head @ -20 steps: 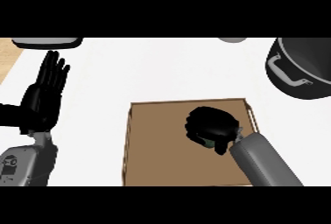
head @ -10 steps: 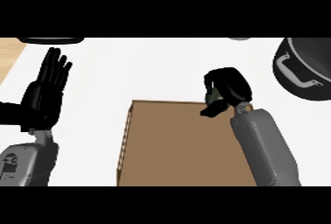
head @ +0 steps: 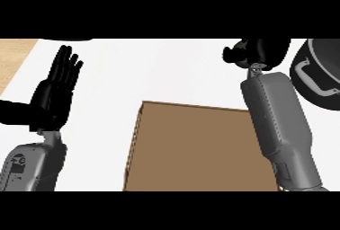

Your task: Pick the squash from the tray and place it in the pot

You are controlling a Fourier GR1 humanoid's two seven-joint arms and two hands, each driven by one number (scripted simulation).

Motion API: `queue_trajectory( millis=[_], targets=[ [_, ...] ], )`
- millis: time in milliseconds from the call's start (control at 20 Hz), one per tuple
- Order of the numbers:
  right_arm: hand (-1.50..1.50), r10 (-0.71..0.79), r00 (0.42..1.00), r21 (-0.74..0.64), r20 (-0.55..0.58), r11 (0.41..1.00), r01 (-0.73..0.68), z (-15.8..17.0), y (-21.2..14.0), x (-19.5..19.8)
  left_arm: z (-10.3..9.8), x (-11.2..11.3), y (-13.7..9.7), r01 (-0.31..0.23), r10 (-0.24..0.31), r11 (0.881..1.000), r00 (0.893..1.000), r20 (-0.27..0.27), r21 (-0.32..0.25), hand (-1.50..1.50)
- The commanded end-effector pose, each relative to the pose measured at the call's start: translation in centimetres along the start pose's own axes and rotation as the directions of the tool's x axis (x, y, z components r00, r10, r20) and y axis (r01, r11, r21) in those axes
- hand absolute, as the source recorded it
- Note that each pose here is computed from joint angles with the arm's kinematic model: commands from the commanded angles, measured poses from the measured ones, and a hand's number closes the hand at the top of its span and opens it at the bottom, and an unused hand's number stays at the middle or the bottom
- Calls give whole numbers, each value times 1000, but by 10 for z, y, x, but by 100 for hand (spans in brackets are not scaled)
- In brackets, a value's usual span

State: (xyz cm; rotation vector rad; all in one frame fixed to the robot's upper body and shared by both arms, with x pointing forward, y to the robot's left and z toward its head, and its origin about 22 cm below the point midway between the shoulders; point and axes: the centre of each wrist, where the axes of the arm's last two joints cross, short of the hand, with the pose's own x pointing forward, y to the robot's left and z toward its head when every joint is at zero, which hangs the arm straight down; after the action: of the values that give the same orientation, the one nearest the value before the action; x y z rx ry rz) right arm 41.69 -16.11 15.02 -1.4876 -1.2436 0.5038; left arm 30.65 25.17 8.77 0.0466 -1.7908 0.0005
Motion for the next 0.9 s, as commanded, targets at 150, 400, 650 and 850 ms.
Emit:
queue_trajectory(
  millis=[150,400,650,850],
  targets=[
    [150,-9,954,-298,-301,951,-85,-34,-31,30,-4,1,3,7,-7,1000,1000,-5,10,0],
    [150,59,917,-278,-395,944,-181,-53,-18,14,1,-8,19,-3,4,1000,1000,-23,31,0],
    [150,96,887,-209,-452,955,-210,-83,-30,-36,17,-3,23,5,-4,999,1000,-27,50,0],
    [150,67,885,-237,-460,952,-196,-79,-7,-88,4,7,37,20,-19,998,1000,-18,57,0]
  ],
)
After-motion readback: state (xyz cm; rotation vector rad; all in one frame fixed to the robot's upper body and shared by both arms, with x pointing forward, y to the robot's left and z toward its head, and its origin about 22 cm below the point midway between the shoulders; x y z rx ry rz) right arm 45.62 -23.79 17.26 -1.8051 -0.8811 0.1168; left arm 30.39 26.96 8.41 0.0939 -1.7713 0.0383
